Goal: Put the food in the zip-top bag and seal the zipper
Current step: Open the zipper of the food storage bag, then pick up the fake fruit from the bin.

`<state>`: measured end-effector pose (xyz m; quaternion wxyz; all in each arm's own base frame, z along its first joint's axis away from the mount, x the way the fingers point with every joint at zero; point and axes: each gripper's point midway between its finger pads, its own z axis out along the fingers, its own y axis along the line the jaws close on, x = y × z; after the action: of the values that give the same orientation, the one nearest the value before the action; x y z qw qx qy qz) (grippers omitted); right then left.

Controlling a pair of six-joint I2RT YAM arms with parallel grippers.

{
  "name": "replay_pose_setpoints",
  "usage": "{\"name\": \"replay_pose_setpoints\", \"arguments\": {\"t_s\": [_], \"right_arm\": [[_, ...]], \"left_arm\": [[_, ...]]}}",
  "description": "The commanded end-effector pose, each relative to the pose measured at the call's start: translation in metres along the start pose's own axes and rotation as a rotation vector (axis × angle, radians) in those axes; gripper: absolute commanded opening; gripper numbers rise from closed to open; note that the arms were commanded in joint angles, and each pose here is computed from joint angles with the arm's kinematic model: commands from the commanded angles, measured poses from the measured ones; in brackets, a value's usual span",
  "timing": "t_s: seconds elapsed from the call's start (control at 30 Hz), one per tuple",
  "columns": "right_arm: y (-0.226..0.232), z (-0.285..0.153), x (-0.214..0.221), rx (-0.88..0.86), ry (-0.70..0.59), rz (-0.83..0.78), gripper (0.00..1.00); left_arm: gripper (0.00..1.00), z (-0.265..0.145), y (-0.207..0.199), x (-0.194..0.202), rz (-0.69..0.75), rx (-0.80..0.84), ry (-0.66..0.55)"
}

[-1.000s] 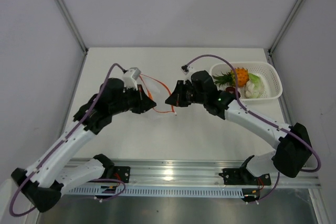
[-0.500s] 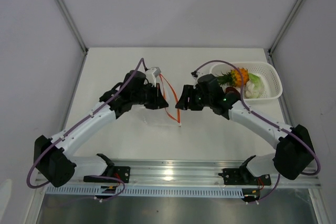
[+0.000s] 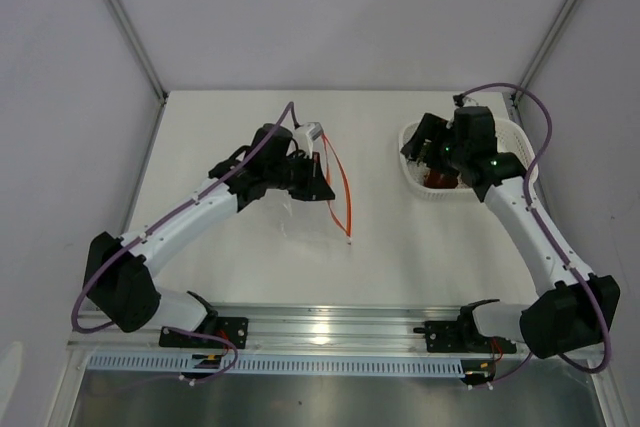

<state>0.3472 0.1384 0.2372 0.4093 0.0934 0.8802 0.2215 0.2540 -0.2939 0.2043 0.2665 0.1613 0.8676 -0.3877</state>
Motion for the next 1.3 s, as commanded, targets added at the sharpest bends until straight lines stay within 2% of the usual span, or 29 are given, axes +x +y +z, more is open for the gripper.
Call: {"name": "replay_pose_setpoints", "arguments": {"t_s": [0.0, 0.1, 0.17, 0.3, 0.77, 1.13, 1.27], "right_arm": [[-0.041, 0.010, -0.018, 0.160, -0.009, -0.020, 0.84], [-0.077, 0.027, -0.025, 0.287, 0.014, -0.004, 0.86], [-0.094, 0.035, -0.028, 0.337, 0.029, 0.005, 0.91], [-0.116, 0.055, -0.017, 0.408, 0.084, 0.002, 0.99], [-0.165, 0.092, 0.010, 0.591, 0.167, -0.032, 1.00], [-0.182, 0.123, 0.016, 0.625, 0.158, -0.051, 1.00], [-0.184, 0.131, 0.017, 0.616, 0.158, -0.048, 0.97]], "left_arm": [[0.01, 0.006, -0.028, -0.022, 0.043, 0.134, -0.036], [0.01, 0.018, -0.035, -0.016, 0.006, 0.209, 0.000], [0.01, 0.024, -0.036, -0.013, -0.008, 0.231, 0.026], [0.01, 0.032, -0.028, -0.009, -0.017, 0.219, 0.045], [0.01, 0.036, -0.022, -0.002, -0.022, 0.203, 0.060], [0.01, 0.035, -0.026, -0.005, -0.027, 0.217, 0.057], [0.01, 0.033, -0.026, -0.004, -0.027, 0.214, 0.060]]}}
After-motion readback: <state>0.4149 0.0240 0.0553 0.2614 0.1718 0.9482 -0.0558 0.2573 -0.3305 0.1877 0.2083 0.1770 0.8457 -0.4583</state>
